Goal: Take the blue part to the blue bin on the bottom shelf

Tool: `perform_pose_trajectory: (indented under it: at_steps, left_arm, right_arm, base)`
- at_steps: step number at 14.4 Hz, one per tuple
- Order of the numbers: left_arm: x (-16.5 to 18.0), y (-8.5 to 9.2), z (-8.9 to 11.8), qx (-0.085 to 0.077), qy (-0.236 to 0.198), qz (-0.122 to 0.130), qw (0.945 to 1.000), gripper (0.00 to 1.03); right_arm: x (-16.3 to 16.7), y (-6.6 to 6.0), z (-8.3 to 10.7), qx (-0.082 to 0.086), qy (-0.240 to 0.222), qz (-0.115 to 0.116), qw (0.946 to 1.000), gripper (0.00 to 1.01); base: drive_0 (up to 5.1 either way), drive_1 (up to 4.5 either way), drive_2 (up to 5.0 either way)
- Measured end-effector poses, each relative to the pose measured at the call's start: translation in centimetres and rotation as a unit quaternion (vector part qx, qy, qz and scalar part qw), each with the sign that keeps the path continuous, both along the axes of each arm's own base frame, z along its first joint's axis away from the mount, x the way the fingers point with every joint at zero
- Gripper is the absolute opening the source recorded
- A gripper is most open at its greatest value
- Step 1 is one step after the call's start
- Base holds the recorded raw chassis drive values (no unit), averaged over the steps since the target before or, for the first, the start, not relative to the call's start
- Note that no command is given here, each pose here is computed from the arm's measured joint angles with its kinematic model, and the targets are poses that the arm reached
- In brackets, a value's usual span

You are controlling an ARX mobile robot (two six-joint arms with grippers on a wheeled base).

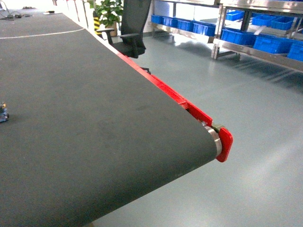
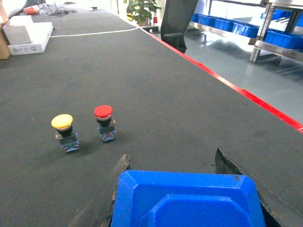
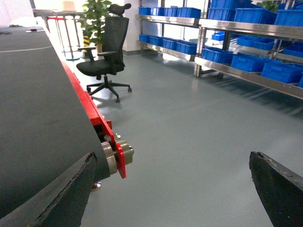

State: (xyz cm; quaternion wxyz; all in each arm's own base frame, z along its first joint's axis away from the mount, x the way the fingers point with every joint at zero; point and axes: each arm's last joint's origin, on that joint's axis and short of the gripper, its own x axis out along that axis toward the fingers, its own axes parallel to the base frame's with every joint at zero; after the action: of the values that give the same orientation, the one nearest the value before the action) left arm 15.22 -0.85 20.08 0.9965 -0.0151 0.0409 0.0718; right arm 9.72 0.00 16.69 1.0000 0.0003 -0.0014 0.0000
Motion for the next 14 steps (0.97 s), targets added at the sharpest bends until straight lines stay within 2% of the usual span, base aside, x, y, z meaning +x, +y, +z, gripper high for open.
perform_pose_trajectory:
  at_steps: [14]
  left_arm:
    - [0.0, 0.0, 0.0, 0.0, 0.0, 0.0, 1.0, 0.43]
  right_arm:
    - [0.0, 0.0, 0.0, 0.0, 0.0, 0.0, 1.0, 0.98]
  base:
    - [-1.5, -1.52, -1.5]
